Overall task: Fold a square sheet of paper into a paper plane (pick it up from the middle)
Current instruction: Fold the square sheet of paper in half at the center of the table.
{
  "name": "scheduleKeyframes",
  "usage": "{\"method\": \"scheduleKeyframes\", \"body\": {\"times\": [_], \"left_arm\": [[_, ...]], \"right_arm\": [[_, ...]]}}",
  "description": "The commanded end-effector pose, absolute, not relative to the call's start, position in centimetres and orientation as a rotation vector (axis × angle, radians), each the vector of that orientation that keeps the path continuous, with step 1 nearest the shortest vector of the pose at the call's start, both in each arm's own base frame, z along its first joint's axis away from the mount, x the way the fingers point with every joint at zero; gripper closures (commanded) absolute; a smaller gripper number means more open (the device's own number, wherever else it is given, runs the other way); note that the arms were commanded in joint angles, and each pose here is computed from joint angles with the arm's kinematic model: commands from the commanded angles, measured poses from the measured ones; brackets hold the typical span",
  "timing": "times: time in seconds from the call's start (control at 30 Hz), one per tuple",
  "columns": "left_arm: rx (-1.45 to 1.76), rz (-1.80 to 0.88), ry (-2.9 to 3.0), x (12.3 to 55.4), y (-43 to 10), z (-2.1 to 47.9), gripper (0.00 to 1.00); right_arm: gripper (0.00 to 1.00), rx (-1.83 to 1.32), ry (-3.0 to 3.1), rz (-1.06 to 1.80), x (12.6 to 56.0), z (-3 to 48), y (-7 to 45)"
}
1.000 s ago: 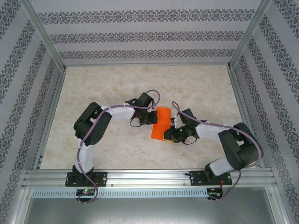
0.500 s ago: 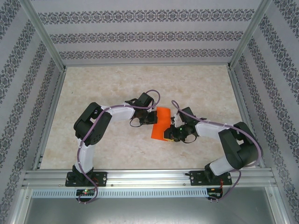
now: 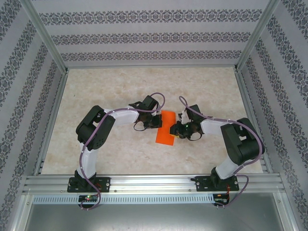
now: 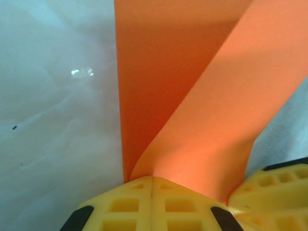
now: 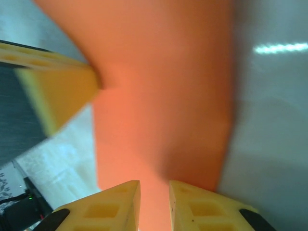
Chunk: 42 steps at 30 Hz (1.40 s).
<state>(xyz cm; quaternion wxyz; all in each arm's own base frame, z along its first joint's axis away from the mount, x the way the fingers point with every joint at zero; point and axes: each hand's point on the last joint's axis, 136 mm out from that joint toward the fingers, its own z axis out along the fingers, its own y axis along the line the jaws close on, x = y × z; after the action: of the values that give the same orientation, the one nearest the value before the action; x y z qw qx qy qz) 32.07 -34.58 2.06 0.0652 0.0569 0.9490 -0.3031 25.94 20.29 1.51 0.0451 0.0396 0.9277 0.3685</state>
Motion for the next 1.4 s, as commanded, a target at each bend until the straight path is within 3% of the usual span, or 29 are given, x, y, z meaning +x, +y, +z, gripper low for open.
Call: {"method": "scheduleKeyframes", "body": {"times": [0.0, 0.33, 0.73, 1.07, 1.37], "left_arm": [[0.195, -0.805, 2.963, 30.3, -33.5, -0.1, 1.0], [0.204, -0.792, 2.967, 30.4, -33.5, -0.1, 1.0], [0.209, -0.784, 2.975, 30.3, -33.4, -0.3, 1.0], [0.207, -0.774, 2.981, 30.3, -33.3, -0.5, 1.0], [0.219, -0.763, 2.982, 30.3, -33.3, -0.4, 1.0]], "right_arm": [[0.77, 0.143, 2.863, 1.058, 25.6, -0.3, 19.2], [0.76, 0.066, 2.707, 1.119, 29.4, 5.8, 20.4], [0.76, 0.126, 2.845, 1.056, 29.2, -0.1, 19.4], [0.75, 0.089, 2.694, 1.104, 31.8, 5.9, 20.2], [0.76, 0.106, 2.798, 1.021, 32.7, 1.8, 19.8]]}}
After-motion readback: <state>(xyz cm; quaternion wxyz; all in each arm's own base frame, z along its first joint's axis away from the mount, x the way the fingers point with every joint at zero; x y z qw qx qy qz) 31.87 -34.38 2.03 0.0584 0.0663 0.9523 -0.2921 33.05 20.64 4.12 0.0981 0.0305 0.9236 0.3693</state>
